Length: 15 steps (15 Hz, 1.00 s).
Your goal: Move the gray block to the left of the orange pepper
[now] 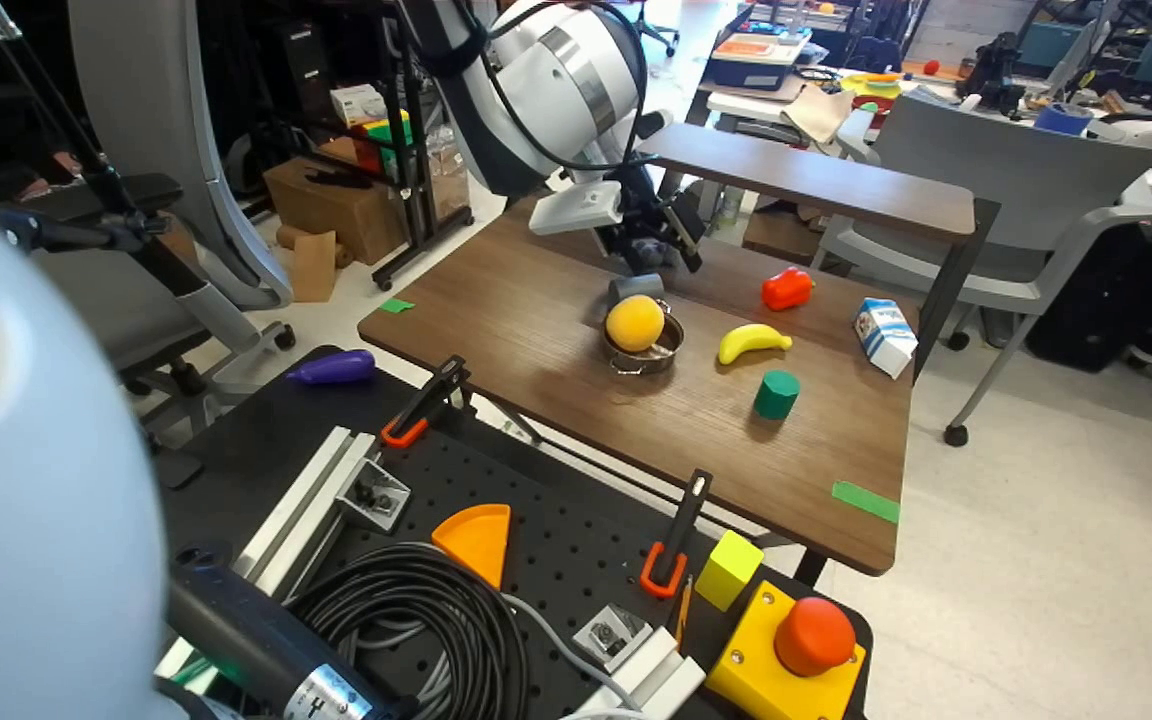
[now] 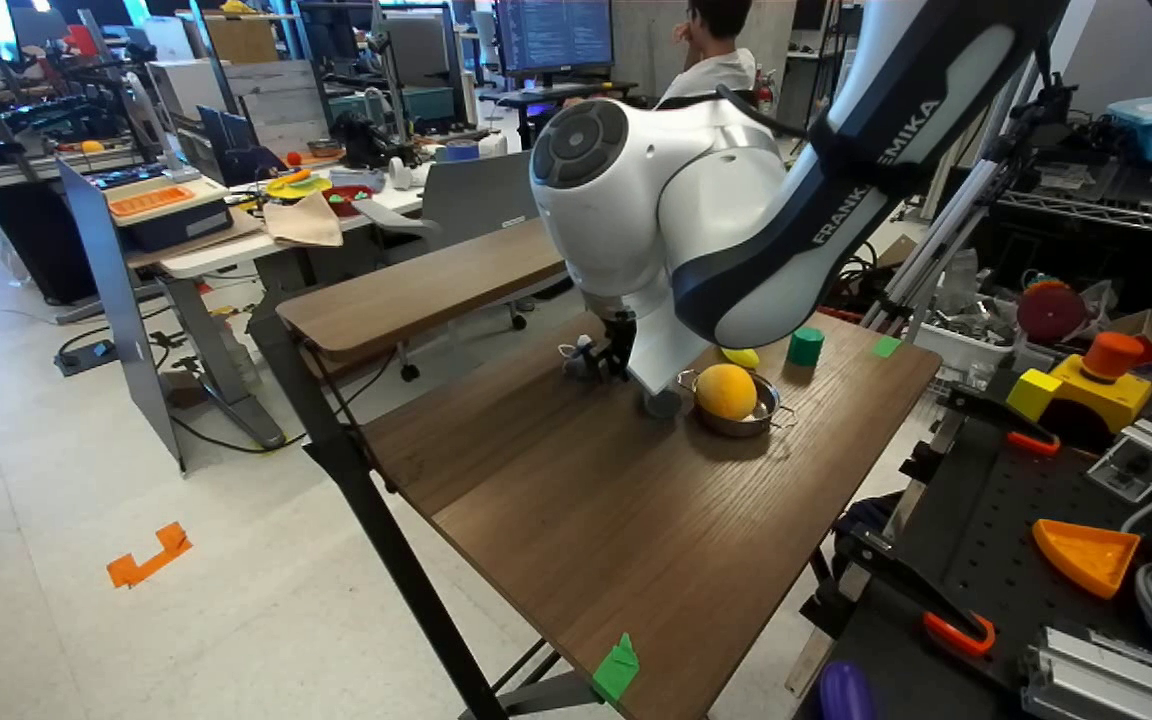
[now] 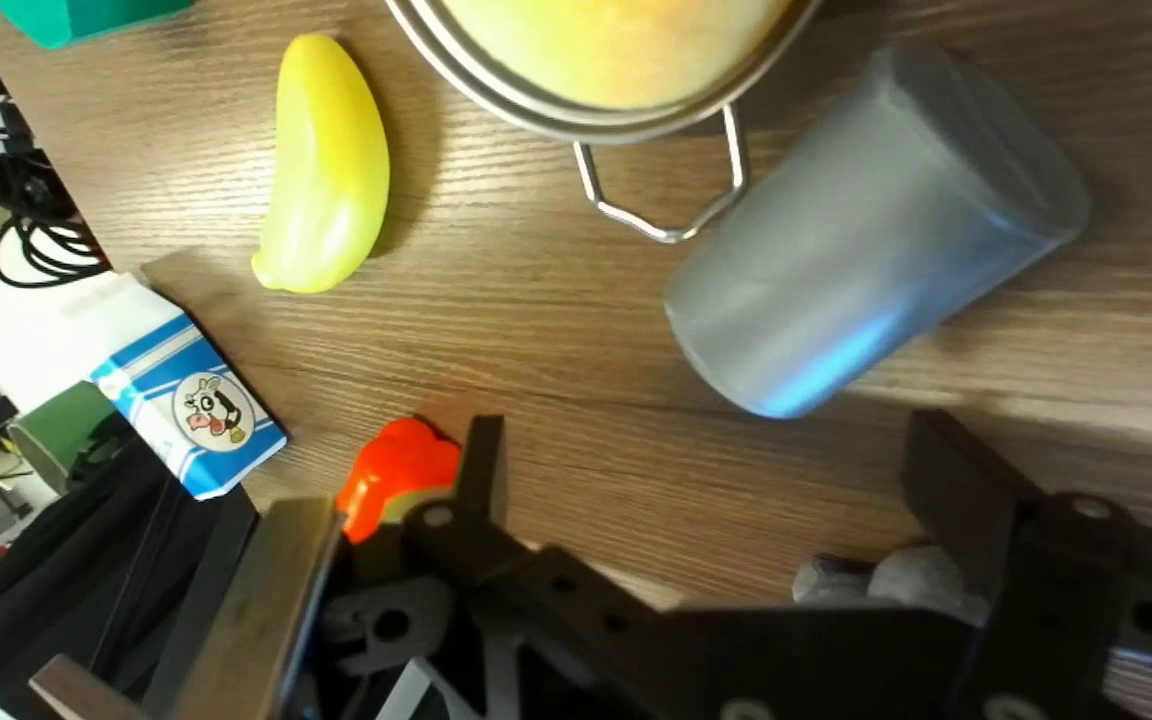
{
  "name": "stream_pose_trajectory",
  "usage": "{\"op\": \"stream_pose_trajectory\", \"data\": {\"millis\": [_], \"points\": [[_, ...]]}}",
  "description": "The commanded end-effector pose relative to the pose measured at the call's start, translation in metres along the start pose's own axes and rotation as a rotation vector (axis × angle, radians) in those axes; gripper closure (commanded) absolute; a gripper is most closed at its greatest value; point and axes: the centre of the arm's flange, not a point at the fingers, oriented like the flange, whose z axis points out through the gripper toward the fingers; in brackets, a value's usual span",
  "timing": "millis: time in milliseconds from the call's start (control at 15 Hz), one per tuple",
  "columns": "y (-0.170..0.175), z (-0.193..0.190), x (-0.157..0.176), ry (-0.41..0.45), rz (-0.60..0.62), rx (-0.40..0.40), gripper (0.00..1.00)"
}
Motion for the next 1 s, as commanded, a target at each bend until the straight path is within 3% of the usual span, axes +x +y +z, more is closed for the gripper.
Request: {"op": "stream_pose_trajectory", "data": {"millis": [0, 267, 600, 667, 933], "points": [[0.017, -0.033, -0.018, -0.058, -0.035, 0.003, 0.0], [0.053, -0.088, -0.041, -0.257, -0.171, 0.013, 0.0], [0.102, -0.145, -0.05, -0.448, -0.275, 0.156, 0.0], [0.075, -0.121, -0.045, -0.376, -0.25, 0.098, 0.0], [0.097, -0.141, -0.048, -0.413, -0.271, 0.143, 0.0]]}}
